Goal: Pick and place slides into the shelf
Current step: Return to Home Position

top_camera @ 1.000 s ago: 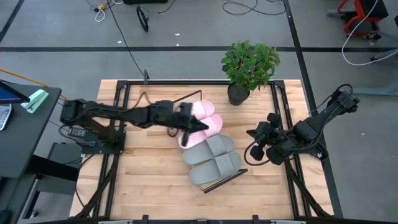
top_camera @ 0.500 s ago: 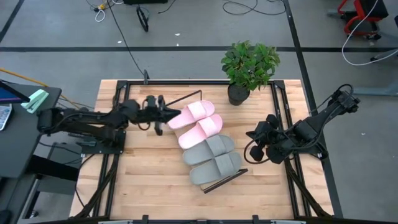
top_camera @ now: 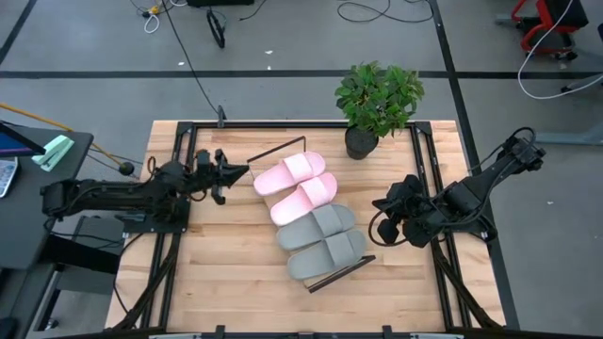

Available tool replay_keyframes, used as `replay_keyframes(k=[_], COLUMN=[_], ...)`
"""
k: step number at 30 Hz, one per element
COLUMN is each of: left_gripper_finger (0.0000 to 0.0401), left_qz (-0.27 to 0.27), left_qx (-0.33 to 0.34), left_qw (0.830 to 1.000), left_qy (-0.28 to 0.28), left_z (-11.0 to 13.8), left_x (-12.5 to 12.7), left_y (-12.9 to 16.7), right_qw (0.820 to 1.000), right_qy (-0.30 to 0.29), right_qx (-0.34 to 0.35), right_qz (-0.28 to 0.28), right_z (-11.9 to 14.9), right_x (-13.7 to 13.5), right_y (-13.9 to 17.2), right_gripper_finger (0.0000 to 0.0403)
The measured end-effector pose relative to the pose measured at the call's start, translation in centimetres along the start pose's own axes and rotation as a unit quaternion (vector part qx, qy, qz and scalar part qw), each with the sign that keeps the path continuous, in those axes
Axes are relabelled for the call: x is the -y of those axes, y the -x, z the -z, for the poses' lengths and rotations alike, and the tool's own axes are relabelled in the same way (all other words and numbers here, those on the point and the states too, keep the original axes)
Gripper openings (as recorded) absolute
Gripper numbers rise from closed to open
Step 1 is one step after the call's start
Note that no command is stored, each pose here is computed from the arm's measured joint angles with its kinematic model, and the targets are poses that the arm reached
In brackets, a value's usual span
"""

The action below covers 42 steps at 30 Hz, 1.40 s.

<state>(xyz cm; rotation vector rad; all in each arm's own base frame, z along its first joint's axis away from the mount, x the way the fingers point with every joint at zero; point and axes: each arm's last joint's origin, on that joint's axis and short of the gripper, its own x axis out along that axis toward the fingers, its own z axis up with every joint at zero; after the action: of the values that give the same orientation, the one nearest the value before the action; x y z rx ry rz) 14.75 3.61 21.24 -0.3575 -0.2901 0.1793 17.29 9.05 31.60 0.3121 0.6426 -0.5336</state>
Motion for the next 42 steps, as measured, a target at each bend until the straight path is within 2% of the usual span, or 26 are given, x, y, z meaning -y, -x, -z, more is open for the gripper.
replay_keyframes(k=[10, 17, 22, 27, 35, 42], left_gripper_finger=[0.0002, 0.0001, 0.0002, 0.0002, 0.0002, 0.0002], left_qz=[0.019, -0.015, -0.025, -0.018, 0.014, 0.035], left_qx=[0.034, 0.008, 0.005, 0.017, 0.087, 0.102], left_qw=[0.999, 1.000, 1.000, 1.000, 0.996, 0.994], left_qy=[0.033, 0.009, -0.009, -0.003, 0.011, 0.012], left_z=[0.8, 2.4, 2.5, 2.2, 0.5, -0.2], left_x=[1.5, 2.4, 2.3, 2.3, 2.7, 2.8], left_y=[2.4, 3.1, 3.1, 3.1, 3.8, 4.6], right_qw=[1.000, 0.999, 0.999, 0.999, 0.999, 0.999], right_qy=[-0.027, -0.034, -0.034, -0.045, -0.048, -0.049], right_qx=[0.001, -0.011, -0.015, -0.015, -0.013, -0.012], right_qz=[0.011, 0.012, 0.010, 0.009, 0.006, 0.006], right_z=[-0.4, -0.6, -0.6, -0.6, -0.7, -0.7], right_x=[0.3, 0.5, 0.5, 0.5, 0.4, 0.4], right_y=[-0.4, -0.7, -0.7, -0.7, -0.7, -0.7], right_gripper_finger=[0.0000, 0.0000, 0.0000, 0.0000, 0.0000, 0.0000])
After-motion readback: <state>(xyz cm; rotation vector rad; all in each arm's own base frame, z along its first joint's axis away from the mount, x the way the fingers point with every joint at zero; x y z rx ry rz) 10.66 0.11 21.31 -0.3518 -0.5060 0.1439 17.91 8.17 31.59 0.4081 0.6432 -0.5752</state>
